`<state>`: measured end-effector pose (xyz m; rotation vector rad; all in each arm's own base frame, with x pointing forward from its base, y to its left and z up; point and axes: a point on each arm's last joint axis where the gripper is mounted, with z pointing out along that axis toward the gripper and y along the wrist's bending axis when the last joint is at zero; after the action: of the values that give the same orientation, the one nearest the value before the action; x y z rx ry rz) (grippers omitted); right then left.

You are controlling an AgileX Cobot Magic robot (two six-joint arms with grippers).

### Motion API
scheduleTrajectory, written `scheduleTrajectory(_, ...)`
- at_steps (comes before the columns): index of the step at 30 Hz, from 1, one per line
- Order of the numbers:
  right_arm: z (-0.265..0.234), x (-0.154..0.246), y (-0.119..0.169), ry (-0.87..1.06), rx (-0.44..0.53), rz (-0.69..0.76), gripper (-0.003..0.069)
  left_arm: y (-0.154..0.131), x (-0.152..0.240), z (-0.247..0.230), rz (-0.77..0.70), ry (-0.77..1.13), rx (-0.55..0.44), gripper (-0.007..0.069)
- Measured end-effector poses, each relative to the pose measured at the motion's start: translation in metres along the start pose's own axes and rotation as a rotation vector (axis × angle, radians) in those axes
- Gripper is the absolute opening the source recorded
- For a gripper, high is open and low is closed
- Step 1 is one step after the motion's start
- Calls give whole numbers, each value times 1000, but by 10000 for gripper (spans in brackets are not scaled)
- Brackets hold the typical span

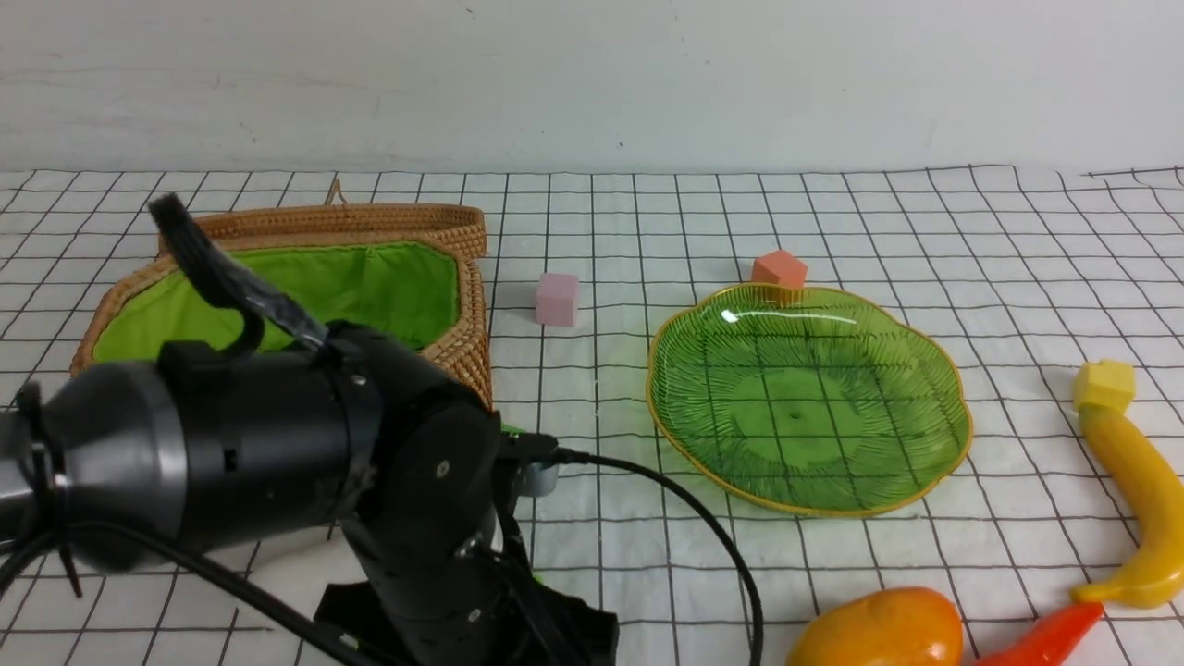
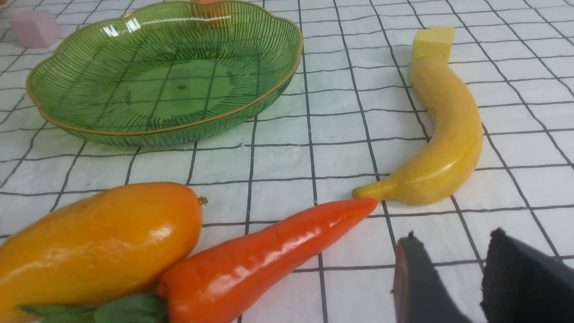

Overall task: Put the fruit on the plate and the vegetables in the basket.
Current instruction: Grab a mangosteen with your left arm and put it on the plate on the right

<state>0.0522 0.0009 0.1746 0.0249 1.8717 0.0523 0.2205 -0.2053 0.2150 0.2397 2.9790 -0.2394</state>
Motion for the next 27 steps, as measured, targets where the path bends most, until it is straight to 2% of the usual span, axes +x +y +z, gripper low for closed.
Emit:
scheduleTrajectory(6, 0, 0, 0, 0, 0, 0, 245, -12, -15, -30, 32, -58, 47, 554)
scheduleTrajectory(13, 0, 0, 0, 0, 0, 0, 245, -51, -72, -53, 122, -198, 130, 554)
scheduleTrajectory(18, 0, 0, 0, 0, 0, 0, 245, -90, -133, -35, 162, -252, 147, 554)
scheduleTrajectory(23, 0, 0, 0, 0, 0, 0, 245, -109, -171, -15, 109, -315, 147, 554)
scheduleTrajectory(27, 0, 0, 0, 0, 0, 0, 245, -113, -188, 0, 55, -334, 95, 554)
